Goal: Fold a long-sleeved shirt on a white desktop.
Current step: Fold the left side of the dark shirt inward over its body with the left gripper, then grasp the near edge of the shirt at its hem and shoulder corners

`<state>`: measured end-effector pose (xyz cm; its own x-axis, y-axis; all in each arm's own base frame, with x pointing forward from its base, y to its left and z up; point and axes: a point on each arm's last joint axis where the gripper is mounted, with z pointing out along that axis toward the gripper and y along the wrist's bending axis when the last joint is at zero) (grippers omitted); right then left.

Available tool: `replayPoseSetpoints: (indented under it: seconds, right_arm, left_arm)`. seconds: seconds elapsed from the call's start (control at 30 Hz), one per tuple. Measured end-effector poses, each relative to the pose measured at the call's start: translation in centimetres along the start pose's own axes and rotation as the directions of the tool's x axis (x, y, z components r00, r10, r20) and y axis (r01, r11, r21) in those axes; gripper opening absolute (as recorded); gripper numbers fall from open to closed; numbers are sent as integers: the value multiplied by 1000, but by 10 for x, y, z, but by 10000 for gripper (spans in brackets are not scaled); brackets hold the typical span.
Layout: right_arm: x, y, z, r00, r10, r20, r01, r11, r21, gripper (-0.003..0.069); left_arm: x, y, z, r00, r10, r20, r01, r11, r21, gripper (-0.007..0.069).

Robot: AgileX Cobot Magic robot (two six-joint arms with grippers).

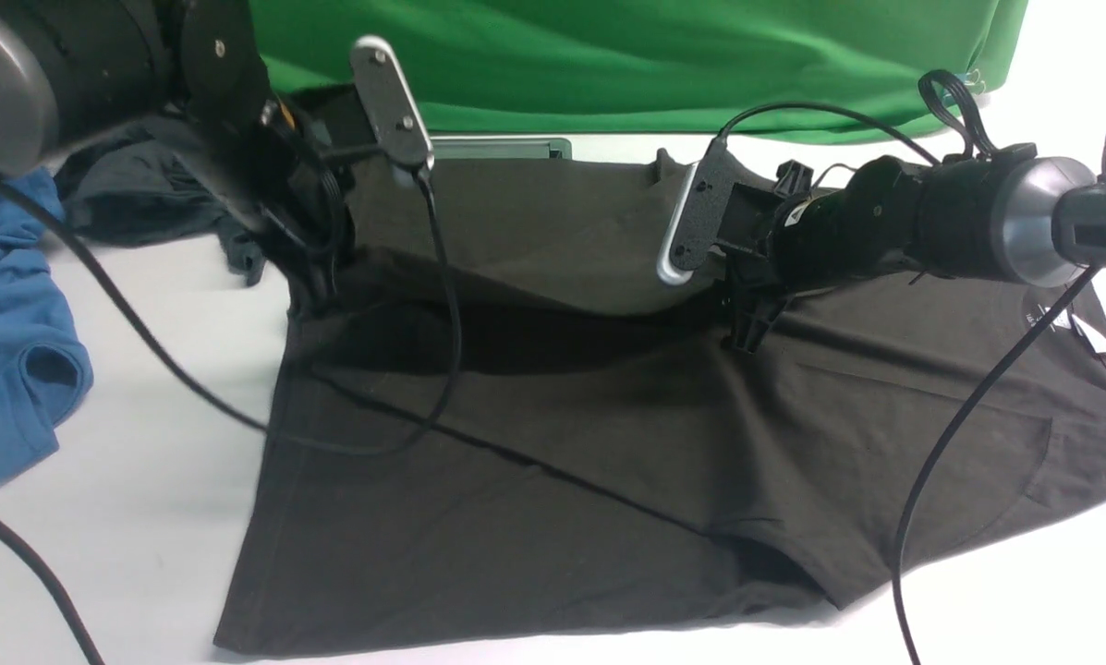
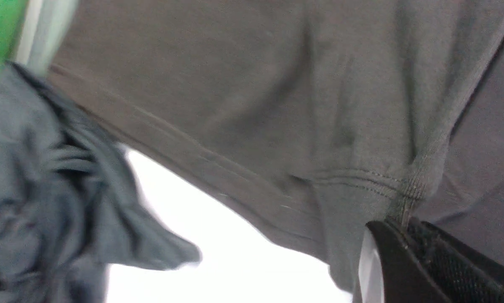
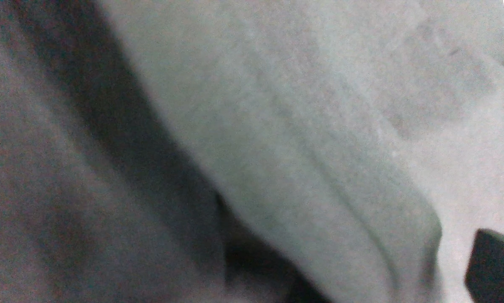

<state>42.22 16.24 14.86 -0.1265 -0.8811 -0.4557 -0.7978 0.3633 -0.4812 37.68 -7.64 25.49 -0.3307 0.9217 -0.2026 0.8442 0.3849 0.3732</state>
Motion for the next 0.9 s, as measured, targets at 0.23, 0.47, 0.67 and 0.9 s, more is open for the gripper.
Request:
replayPoseSetpoints:
  seconds: [0.23, 0.47, 0.67, 0.9]
  right_arm:
    - [-5, -12, -31, 998, 56, -10, -56, 998, -14, 513]
    - [-4, -36, -104, 972, 224, -78, -224, 975, -1, 514]
    - [16, -43, -156, 896, 419, -146, -422, 907, 13, 514]
    - [35, -16, -187, 870, 474, -137, -473, 880, 44, 507]
  left_arm:
    - [15, -21, 23, 999, 25, -49, -23, 999, 45, 230]
    - [12, -36, 13, 990, -142, 5, 140, 981, 133, 531]
    - [11, -78, -1, 997, -79, -25, 82, 965, 249, 488]
    - [32, -131, 11, 991, 114, -72, -77, 917, 392, 330]
